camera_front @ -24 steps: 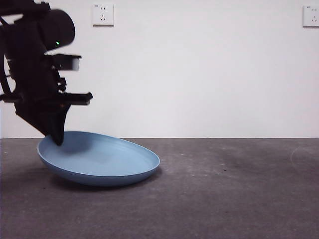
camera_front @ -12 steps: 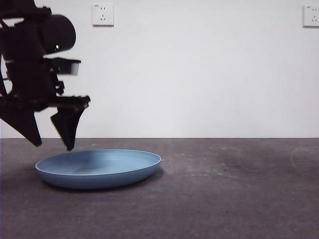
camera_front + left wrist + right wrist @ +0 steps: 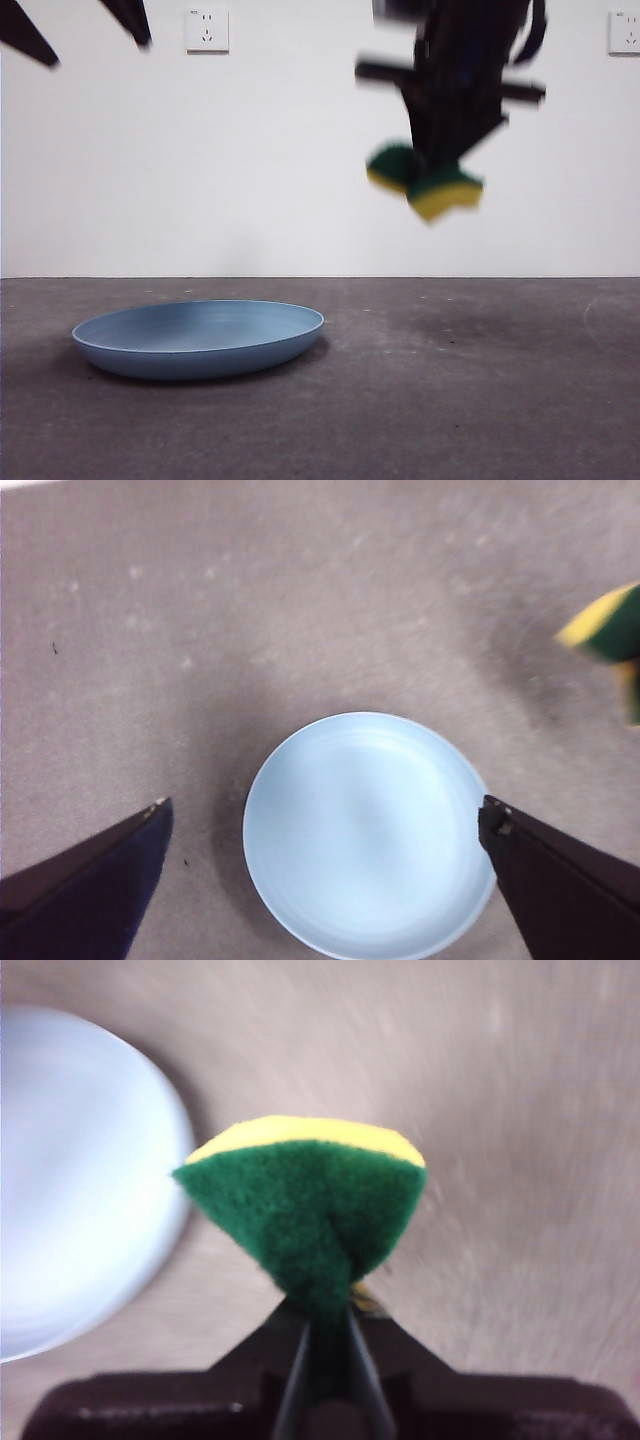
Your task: Pick up the plate,pick up the cloth,clean the plate with the cloth
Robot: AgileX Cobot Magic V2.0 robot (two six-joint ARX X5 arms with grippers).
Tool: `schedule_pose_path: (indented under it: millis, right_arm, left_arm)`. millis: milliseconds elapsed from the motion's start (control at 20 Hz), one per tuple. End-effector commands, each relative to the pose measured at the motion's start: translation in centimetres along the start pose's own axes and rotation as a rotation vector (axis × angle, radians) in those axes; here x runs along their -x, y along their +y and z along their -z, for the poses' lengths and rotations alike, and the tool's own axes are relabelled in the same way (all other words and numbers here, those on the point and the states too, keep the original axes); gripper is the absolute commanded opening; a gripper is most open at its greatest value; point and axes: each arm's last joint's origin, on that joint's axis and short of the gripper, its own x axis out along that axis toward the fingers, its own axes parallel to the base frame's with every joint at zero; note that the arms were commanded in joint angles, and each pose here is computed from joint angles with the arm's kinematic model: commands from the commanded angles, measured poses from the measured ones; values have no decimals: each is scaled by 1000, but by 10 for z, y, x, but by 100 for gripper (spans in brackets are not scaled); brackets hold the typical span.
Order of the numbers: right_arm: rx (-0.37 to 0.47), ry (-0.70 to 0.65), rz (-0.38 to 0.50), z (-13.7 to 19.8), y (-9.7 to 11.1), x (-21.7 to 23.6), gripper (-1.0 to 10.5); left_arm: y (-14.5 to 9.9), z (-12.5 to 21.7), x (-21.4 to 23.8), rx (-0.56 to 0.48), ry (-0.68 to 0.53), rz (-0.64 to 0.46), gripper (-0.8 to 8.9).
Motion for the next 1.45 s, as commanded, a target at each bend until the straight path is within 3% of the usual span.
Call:
schedule_pose_path:
  millis: [50, 150, 250, 550, 650, 1050, 1100, 1150, 1200, 1250, 1300, 1450]
  right_arm:
    - [-54, 107, 23, 7, -4, -38, -17]
    - [-63, 185, -2, 13, -7, -63, -11]
    - [-85, 250, -95, 19, -8, -82, 62]
    - [-91, 293, -117, 24, -8, -96, 461]
    - [-91, 298, -116, 24, -8, -96, 543]
    - [-92, 262, -119, 19, -10, -69, 531]
    - [-92, 240, -122, 17, -11, -59, 503]
    - [-88, 224, -124, 15, -12, -48, 402]
    - [-68, 202, -128, 14, -13, -33, 222]
    - [-46, 181, -132, 14, -14, -18, 57]
    - [-31, 155, -135, 13, -16, -4, -17]
    - [-33, 35, -143, 12, -20, 42, -9]
  left_arm:
    - [-1, 5, 20, 19, -21, 19, 565]
    - [-2, 10, 33, 27, -26, 30, 565]
    - [-3, 13, 39, 21, -19, 37, 565]
    - [-4, 16, 40, 11, 10, 42, 565]
    - [-4, 16, 40, 11, 10, 42, 565]
    - [-4, 14, 39, 13, -16, 39, 565]
    - [-4, 13, 38, 13, -20, 40, 559]
    - [-5, 12, 36, 11, -20, 40, 525]
    - [-5, 12, 34, -6, -15, 39, 404]
    - [-5, 11, 31, -43, -5, 38, 209]
    - [-6, 11, 28, -74, 6, 36, -5]
    - [-7, 11, 19, -96, 35, 30, -8]
